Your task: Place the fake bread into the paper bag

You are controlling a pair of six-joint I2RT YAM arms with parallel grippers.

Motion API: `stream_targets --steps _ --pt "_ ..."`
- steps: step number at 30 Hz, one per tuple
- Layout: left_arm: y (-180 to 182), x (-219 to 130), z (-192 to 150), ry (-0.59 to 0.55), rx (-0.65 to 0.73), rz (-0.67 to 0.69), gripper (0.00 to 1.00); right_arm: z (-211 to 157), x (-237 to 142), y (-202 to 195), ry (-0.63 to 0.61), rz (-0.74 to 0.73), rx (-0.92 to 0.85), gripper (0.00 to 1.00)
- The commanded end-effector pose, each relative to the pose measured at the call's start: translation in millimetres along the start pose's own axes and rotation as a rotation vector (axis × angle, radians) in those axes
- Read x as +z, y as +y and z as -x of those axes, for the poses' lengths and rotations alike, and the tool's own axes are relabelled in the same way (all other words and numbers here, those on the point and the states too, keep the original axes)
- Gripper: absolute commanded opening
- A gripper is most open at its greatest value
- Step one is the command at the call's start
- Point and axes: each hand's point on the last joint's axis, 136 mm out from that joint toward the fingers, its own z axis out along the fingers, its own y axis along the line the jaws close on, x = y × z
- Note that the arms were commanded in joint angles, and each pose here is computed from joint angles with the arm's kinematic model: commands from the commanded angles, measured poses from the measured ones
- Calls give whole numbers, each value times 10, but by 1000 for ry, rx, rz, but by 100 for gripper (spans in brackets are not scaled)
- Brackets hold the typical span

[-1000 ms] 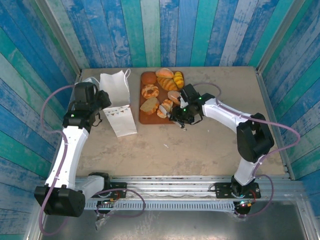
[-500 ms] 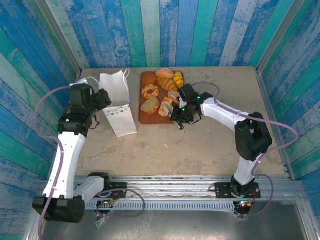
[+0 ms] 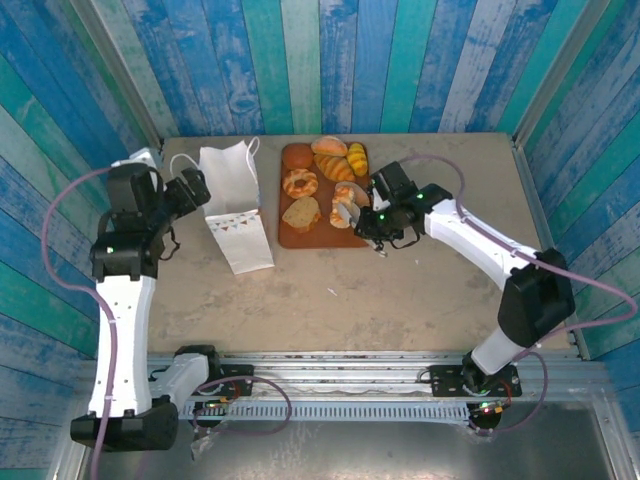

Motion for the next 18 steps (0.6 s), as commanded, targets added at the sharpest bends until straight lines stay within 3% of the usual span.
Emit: stream_targets --steps 1,7,11,18 --pt "-71 7 -65 71 -17 -97 99 15 -232 -19 -51 -22 -50 35" --pt "42 80 -105 99 -119 -173 95 76 -560 38 -124 -10 -95 35" --pt "73 229 -257 139 -181 -231 99 116 -775 116 -162 12 -130 34" --pt "23 405 -376 157 -239 -328 87 192 -1214 234 -263 51 -165 35"
